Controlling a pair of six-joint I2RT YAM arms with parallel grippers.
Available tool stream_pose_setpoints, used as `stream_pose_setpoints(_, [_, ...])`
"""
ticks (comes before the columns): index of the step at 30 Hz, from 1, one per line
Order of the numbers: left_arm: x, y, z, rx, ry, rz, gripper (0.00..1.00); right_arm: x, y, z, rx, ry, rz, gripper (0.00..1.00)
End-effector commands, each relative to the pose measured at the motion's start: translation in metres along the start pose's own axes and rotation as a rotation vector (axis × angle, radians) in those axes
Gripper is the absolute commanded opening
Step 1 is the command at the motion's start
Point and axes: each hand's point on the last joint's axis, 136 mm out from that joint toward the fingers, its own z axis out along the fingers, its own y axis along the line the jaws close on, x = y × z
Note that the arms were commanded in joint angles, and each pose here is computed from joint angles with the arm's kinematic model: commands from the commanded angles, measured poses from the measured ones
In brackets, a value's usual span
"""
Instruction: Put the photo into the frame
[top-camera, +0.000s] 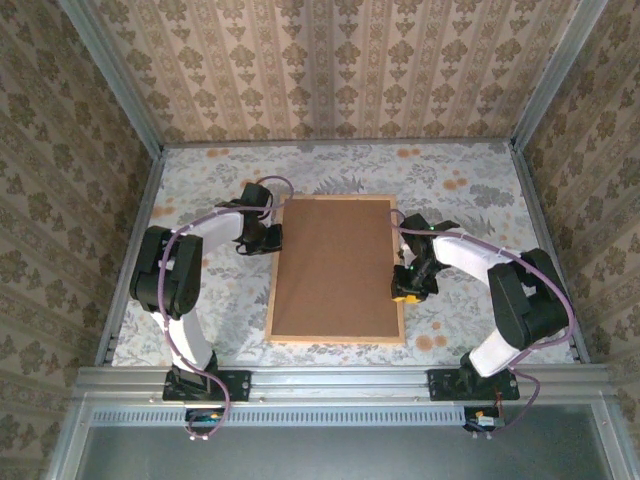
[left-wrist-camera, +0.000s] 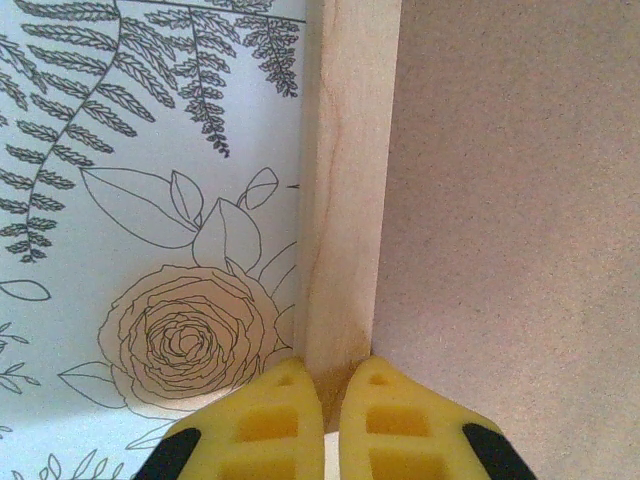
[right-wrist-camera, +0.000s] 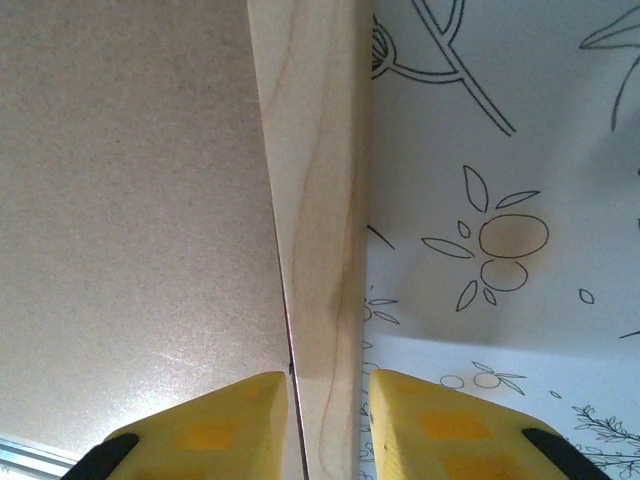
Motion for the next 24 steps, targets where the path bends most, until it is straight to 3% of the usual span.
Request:
stream_pose_setpoints(1, [0.011,0.003,-0.003,-0.025,0.034,-0.002,0.07,-0.004,-0.001,0.004,0.016,0.011,0.005,0.27])
stream_pose_setpoints(24, [0.015,0.003,-0.001,-0.018,0.038,-0.009,0.06,-0.001,-0.012,0.018,0.110,0.032,-0.024,0.25])
